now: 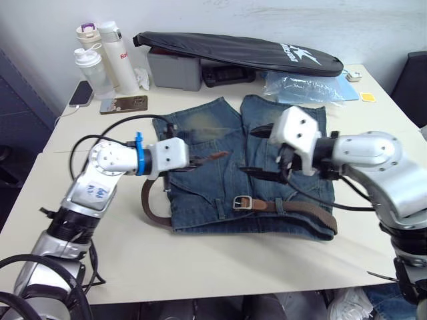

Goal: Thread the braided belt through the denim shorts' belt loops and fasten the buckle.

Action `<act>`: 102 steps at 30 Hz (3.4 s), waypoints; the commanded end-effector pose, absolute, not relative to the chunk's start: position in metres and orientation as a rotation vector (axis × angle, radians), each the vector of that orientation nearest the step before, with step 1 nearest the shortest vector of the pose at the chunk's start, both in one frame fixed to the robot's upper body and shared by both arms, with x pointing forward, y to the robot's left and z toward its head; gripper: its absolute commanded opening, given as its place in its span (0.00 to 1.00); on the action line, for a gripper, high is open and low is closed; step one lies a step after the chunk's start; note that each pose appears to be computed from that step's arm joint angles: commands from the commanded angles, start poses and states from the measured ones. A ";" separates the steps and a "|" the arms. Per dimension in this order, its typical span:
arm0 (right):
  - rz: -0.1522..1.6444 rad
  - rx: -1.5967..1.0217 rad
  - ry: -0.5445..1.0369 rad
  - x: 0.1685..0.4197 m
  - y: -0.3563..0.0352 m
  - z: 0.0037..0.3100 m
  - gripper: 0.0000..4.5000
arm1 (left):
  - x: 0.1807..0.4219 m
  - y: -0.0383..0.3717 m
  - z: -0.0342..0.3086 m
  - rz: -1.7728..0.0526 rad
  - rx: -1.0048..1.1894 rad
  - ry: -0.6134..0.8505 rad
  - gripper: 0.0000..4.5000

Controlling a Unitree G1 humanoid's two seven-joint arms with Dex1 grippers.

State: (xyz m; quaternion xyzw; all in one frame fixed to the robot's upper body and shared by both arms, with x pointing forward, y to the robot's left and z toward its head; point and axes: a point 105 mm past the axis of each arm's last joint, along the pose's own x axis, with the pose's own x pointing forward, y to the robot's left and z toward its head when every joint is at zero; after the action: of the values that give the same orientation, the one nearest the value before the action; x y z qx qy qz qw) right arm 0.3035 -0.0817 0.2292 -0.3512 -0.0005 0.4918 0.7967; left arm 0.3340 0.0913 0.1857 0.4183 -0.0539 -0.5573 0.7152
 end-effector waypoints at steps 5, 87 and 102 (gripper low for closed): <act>1.050 -0.898 -0.064 0.314 -0.070 0.225 0.89 | 0.338 0.075 0.197 -1.283 1.013 -0.213 0.00; 0.919 -1.261 -0.480 0.328 -0.074 0.229 0.00 | 0.342 0.089 0.205 -0.463 -1.376 0.548 0.02; 0.925 -1.124 -0.424 0.327 -0.079 0.233 0.47 | 0.345 0.094 0.208 -0.493 -1.351 0.524 0.00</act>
State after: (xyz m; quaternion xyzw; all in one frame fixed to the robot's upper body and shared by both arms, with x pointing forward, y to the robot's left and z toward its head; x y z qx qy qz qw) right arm 0.3323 -0.0778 0.2151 -0.5197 -0.1658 0.4287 0.7202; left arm 0.3467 0.0957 0.1965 -0.6226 0.2538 -0.1961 0.7138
